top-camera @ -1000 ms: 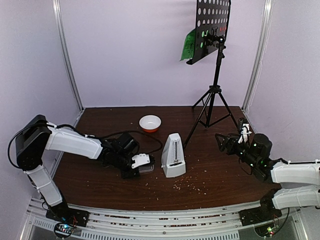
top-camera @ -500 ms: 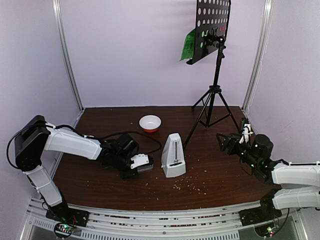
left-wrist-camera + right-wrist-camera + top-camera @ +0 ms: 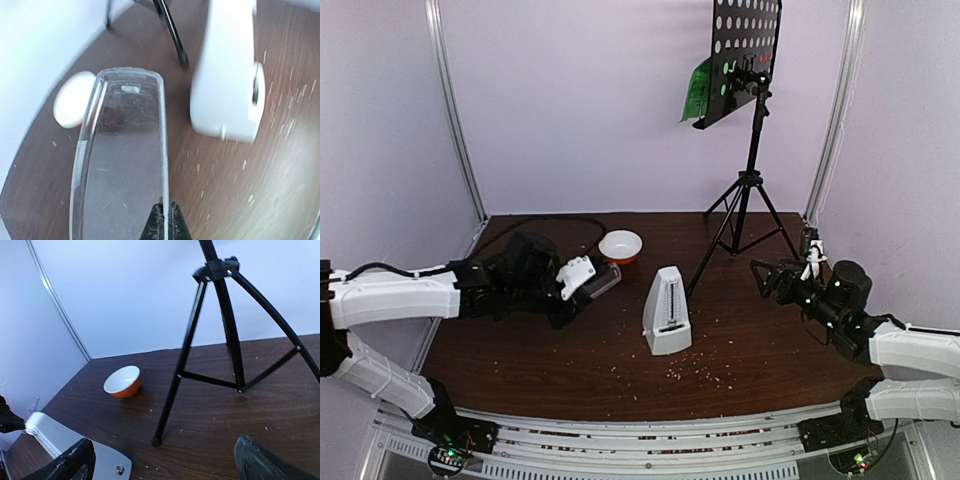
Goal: Pack up the instrument practice props
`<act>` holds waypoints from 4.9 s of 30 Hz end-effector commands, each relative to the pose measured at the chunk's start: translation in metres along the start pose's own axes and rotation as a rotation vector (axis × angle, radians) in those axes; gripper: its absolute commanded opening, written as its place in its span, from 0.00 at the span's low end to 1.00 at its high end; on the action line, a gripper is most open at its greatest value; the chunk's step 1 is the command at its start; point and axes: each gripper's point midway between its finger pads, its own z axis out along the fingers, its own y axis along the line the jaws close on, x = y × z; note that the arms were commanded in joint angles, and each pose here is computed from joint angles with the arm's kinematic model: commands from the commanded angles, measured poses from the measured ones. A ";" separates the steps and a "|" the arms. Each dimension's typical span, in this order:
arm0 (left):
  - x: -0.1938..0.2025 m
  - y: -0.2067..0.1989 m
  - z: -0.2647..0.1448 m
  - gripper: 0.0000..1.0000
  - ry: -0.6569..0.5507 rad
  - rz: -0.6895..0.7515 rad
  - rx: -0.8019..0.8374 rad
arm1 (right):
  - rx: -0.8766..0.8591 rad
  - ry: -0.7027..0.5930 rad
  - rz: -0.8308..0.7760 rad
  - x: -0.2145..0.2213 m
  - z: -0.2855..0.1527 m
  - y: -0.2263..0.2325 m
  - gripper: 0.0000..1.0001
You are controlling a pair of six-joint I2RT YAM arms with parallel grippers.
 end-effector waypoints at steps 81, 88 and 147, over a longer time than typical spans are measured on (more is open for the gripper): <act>-0.116 -0.077 -0.050 0.82 -0.576 -0.391 0.446 | -0.482 0.012 -0.154 -0.054 -0.029 0.206 0.53; -0.070 -0.092 0.008 0.79 -0.424 -0.506 0.450 | -0.302 0.011 -0.121 -0.028 -0.028 0.159 0.53; -0.096 0.185 -0.087 0.89 -0.425 -0.460 -0.106 | -0.182 -0.048 -0.131 0.019 -0.002 0.129 0.54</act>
